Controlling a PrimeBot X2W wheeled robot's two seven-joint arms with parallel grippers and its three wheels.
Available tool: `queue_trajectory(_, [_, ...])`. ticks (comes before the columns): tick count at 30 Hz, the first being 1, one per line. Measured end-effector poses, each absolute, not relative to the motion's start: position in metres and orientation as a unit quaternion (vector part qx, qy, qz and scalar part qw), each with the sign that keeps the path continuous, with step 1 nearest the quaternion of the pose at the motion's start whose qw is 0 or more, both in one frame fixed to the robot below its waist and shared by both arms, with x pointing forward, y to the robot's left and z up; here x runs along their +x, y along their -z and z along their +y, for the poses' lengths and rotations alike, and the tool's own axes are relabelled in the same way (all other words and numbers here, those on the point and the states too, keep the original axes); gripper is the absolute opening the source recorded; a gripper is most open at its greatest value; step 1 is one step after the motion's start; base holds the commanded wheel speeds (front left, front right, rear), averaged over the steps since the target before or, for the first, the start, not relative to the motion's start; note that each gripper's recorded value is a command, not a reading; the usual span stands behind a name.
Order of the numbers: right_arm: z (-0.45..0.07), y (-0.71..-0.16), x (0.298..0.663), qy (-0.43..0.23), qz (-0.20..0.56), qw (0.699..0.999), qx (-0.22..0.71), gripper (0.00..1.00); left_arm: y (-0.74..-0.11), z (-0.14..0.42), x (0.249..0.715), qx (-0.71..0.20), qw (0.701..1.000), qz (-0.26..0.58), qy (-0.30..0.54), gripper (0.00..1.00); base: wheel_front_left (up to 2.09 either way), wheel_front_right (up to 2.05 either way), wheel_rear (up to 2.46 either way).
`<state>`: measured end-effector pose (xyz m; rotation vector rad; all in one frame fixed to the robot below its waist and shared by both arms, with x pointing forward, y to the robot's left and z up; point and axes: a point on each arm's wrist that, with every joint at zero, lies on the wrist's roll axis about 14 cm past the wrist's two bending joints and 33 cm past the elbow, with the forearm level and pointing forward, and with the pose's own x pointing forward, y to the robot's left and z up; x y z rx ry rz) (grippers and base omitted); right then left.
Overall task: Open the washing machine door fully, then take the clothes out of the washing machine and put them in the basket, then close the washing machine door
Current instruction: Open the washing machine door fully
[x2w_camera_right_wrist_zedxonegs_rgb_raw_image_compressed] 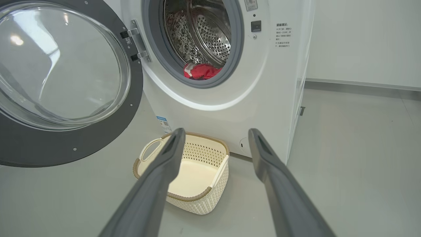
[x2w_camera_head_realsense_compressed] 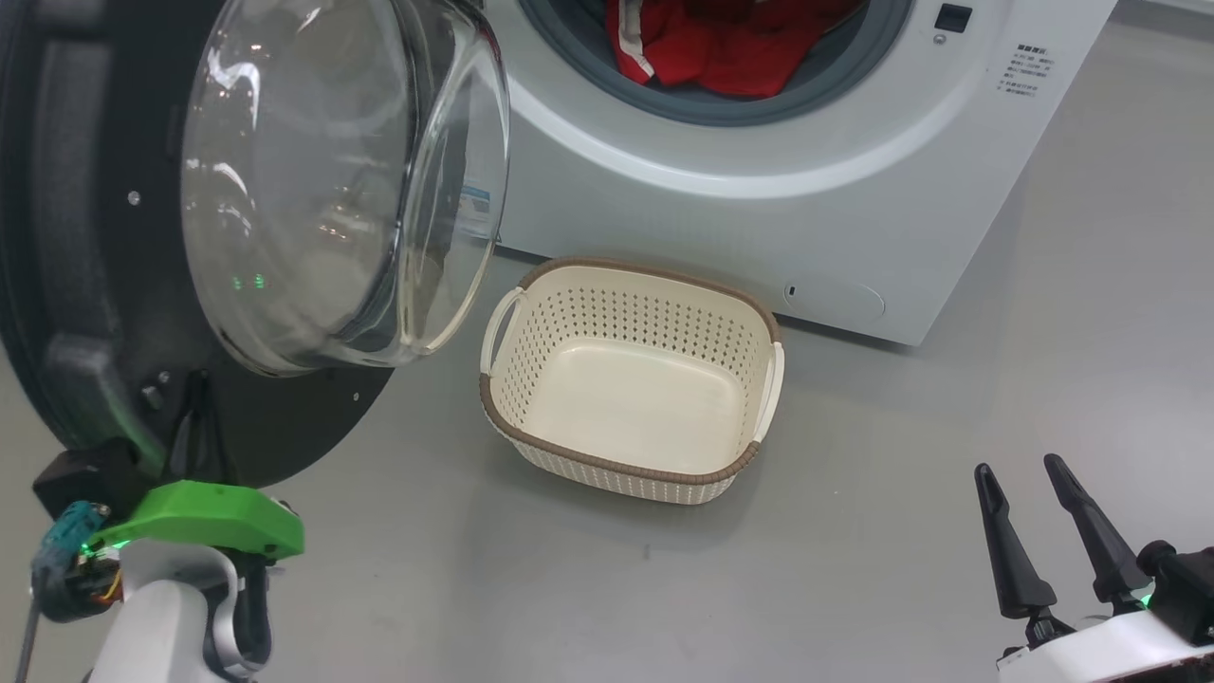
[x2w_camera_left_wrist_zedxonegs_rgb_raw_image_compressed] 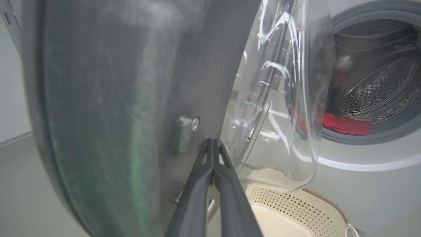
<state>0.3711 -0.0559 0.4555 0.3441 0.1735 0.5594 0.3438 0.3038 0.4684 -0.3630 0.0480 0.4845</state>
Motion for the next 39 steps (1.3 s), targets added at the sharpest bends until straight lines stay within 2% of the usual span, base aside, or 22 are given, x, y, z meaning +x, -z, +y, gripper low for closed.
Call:
queue_trajectory(14, [-0.073,-0.437,0.383,-0.275,0.108,0.944,0.149,1.00,-0.457,0.365,0.335,-0.164,0.934,0.029,-0.317,0.00,0.00,0.00,0.00])
queue_trajectory(31, [-0.097,-0.413,0.404,-0.261,0.133,0.946,0.136,1.00,-0.454,0.418,0.348,-0.132,0.921,0.048,-0.362,0.00,0.00,0.00,0.00])
queue_trajectory(39, [-0.104,-0.400,0.411,-0.258,0.148,0.945,0.136,1.00,-0.448,0.426,0.359,-0.124,0.918,0.061,-0.370,0.00,0.00,0.00,0.00])
